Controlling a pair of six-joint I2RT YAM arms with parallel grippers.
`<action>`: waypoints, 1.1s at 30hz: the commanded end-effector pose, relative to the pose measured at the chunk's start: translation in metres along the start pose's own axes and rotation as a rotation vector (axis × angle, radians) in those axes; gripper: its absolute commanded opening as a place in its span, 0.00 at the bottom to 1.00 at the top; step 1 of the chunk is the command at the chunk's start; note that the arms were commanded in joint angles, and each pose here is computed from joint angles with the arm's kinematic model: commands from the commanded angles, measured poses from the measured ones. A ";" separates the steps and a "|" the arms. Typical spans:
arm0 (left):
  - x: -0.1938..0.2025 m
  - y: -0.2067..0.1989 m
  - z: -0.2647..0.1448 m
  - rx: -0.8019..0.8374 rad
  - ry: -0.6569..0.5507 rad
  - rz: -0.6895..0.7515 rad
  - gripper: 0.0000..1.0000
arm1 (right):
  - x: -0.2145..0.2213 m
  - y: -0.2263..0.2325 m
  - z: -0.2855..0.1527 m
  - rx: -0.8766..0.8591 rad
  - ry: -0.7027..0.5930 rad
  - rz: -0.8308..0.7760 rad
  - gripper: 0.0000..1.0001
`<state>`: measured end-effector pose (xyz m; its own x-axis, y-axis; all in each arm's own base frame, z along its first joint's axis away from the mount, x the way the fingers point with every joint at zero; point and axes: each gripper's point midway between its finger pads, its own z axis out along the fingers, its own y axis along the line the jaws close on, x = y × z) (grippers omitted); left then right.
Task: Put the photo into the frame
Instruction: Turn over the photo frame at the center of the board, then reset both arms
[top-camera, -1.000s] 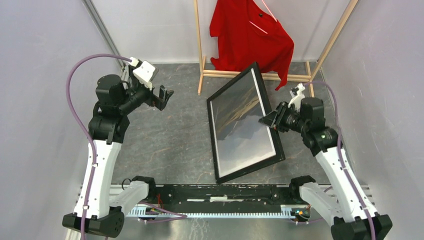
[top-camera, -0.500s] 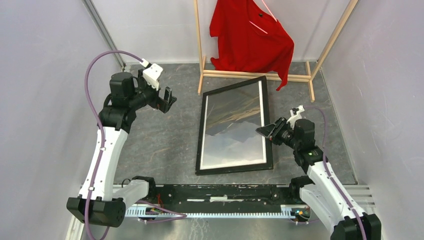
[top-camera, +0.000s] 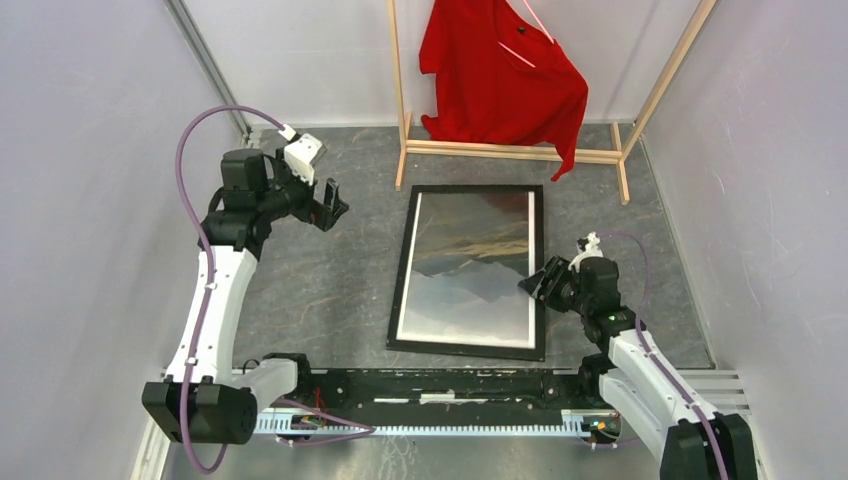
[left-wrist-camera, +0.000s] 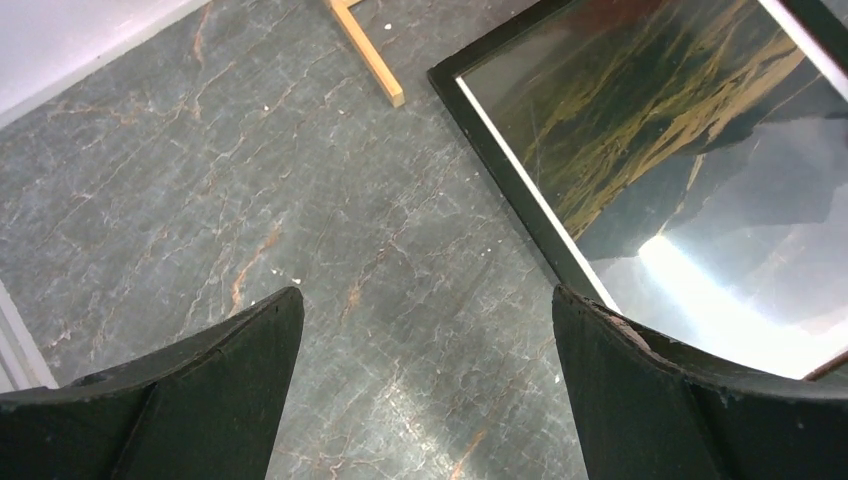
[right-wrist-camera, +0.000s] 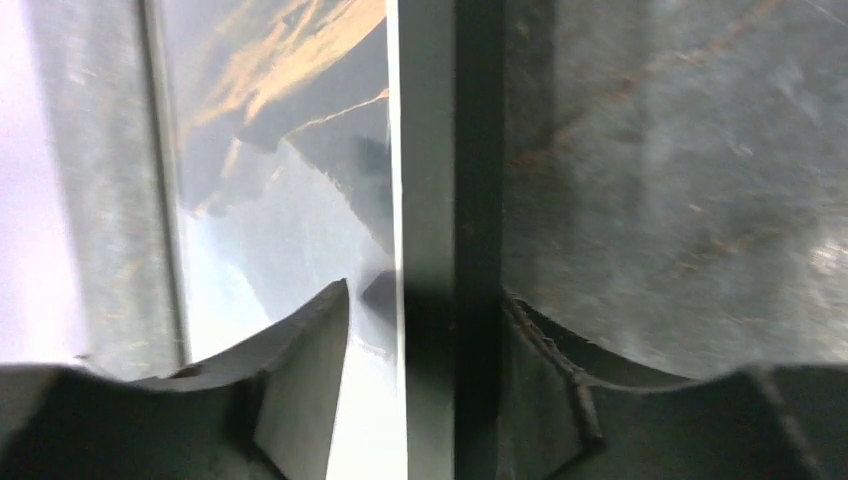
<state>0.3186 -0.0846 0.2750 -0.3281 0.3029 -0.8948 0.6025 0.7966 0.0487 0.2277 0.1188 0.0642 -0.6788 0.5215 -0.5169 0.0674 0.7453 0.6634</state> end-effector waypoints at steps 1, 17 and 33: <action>0.007 0.001 0.003 0.020 0.003 0.029 1.00 | -0.010 -0.012 0.003 0.033 -0.047 -0.152 0.64; 0.074 0.024 0.039 -0.042 0.057 -0.104 1.00 | -0.098 -0.037 -0.022 0.396 -0.255 -0.392 0.98; 0.144 0.086 0.097 -0.272 -0.156 -0.267 1.00 | -0.174 -0.107 -0.037 0.756 -0.677 -0.598 0.98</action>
<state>0.3632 -0.0312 0.0766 -0.5002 0.0622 -0.8637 0.3402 0.9313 -0.1299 0.3091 -0.0536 0.0911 -0.3566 -0.0173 -0.9341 0.3780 0.9117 -0.1612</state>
